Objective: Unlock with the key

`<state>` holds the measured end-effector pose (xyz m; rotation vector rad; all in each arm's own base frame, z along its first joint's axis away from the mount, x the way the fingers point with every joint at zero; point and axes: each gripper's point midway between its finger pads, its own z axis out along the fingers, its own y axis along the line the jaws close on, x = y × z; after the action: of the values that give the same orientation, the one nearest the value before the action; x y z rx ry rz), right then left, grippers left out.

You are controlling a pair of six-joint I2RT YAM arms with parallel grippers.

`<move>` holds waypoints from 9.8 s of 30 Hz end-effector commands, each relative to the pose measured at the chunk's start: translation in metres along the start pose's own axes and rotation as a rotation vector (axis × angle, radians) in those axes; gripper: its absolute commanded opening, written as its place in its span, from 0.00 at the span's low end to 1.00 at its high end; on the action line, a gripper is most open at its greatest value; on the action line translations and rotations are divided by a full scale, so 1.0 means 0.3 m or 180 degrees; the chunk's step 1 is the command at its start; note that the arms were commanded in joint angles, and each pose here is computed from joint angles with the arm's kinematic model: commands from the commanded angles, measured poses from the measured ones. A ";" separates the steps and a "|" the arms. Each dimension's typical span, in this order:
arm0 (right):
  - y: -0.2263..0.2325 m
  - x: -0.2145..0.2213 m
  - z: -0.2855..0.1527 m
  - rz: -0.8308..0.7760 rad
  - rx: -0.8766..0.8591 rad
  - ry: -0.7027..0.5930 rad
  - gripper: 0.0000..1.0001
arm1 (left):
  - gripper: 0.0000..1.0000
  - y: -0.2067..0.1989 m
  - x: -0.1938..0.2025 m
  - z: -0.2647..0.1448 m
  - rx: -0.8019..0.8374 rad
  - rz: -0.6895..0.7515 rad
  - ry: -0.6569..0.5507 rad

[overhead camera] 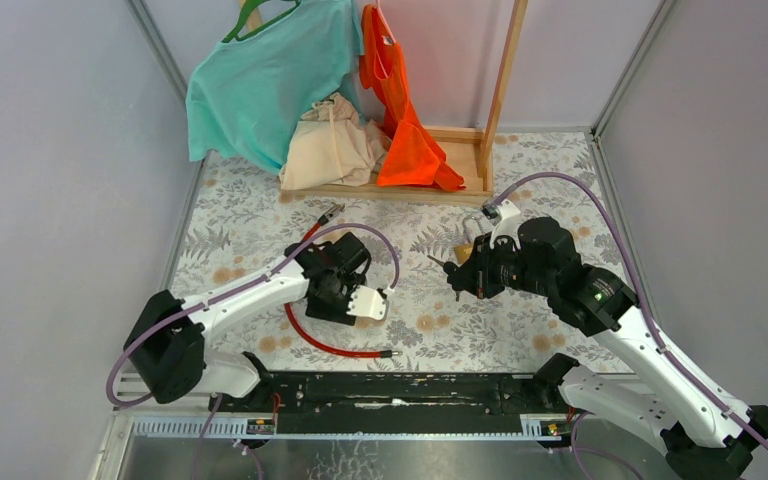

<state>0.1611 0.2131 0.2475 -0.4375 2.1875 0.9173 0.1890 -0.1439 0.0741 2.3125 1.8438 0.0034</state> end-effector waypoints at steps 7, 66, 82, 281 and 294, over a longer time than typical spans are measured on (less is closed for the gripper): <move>0.019 -0.060 -0.023 -0.0020 -0.0029 -0.0228 0.00 | 0.79 0.022 0.011 0.049 0.0037 0.0082 0.0230; 0.200 -0.121 0.074 -0.0873 -0.1177 -0.0198 0.00 | 0.00 0.235 -0.390 -0.700 0.1273 -0.1163 -0.3942; 0.171 -0.090 0.087 -0.0924 -0.1124 -0.0196 0.00 | 0.00 0.244 -0.408 -0.725 0.1438 -0.1214 -0.4294; 0.472 -0.083 0.220 -0.0603 -0.1502 -0.0289 0.00 | 0.19 0.287 -0.235 -0.462 -0.0433 -0.0808 -0.2661; 0.170 -0.097 0.351 0.0046 -0.0567 -0.0157 0.00 | 0.99 0.326 -0.128 -0.331 -0.0437 -0.1528 -0.1949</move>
<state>0.1754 0.3362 0.2343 -0.6156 2.0925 1.2139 0.2483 -0.1988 0.1931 1.5550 1.8041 -0.6496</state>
